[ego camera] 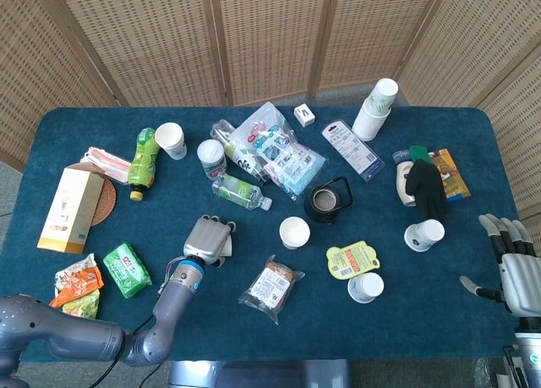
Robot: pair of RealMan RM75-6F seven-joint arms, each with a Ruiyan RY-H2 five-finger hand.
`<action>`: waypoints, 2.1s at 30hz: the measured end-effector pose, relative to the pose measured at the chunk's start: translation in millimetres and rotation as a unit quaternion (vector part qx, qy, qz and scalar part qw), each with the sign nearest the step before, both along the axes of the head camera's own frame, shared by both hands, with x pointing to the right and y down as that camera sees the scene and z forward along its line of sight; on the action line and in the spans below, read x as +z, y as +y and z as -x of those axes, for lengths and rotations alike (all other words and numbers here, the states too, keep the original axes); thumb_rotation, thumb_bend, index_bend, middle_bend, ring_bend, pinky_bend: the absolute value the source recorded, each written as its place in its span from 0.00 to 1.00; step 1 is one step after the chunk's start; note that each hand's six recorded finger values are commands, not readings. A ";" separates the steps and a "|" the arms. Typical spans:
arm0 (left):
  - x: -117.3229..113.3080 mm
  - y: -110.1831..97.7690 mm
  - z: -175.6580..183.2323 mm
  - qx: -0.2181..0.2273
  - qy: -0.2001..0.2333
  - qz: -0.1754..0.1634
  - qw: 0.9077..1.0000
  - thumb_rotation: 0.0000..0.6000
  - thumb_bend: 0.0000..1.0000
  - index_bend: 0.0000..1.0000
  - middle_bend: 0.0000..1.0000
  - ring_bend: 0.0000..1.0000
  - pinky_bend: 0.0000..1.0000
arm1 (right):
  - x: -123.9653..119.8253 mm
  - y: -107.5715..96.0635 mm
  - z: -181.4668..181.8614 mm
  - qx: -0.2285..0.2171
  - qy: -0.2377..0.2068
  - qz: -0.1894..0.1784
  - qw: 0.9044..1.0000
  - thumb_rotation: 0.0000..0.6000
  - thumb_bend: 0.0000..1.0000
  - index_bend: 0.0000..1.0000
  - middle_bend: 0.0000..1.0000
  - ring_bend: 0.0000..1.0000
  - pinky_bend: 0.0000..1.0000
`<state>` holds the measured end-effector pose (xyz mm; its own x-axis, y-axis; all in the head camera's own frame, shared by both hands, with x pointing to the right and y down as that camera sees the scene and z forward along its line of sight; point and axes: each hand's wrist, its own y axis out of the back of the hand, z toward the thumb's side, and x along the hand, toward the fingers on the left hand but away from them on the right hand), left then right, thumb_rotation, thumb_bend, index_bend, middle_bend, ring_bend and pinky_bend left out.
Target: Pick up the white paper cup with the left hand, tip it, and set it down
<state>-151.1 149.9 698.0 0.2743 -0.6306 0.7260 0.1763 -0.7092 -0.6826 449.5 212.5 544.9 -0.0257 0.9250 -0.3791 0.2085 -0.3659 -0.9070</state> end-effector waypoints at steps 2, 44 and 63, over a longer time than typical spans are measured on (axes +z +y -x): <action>-0.8 -0.2 0.0 -0.001 0.002 -0.001 1.000 1.00 0.35 0.29 0.48 0.30 0.32 | 0.2 0.1 0.2 0.000 0.000 0.001 1.000 1.00 0.00 0.00 0.00 0.00 0.00; 21.6 11.6 26.1 -0.245 0.383 0.005 0.891 1.00 0.32 0.26 0.46 0.24 0.23 | 6.0 1.9 3.0 -0.005 0.007 0.009 1.000 1.00 0.00 0.00 0.00 0.00 0.00; 32.3 28.2 43.4 -0.195 0.342 -0.017 0.919 1.00 0.31 0.22 0.39 0.15 0.14 | 7.3 2.5 4.2 -0.008 0.010 0.011 1.000 1.00 0.00 0.00 0.00 0.00 0.00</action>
<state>-194.6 178.2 730.3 0.4069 -0.7978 0.4449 -0.5665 -0.6025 -0.5622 445.3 215.0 552.2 -0.0191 0.9171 -0.3982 0.1852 -0.3882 -0.9028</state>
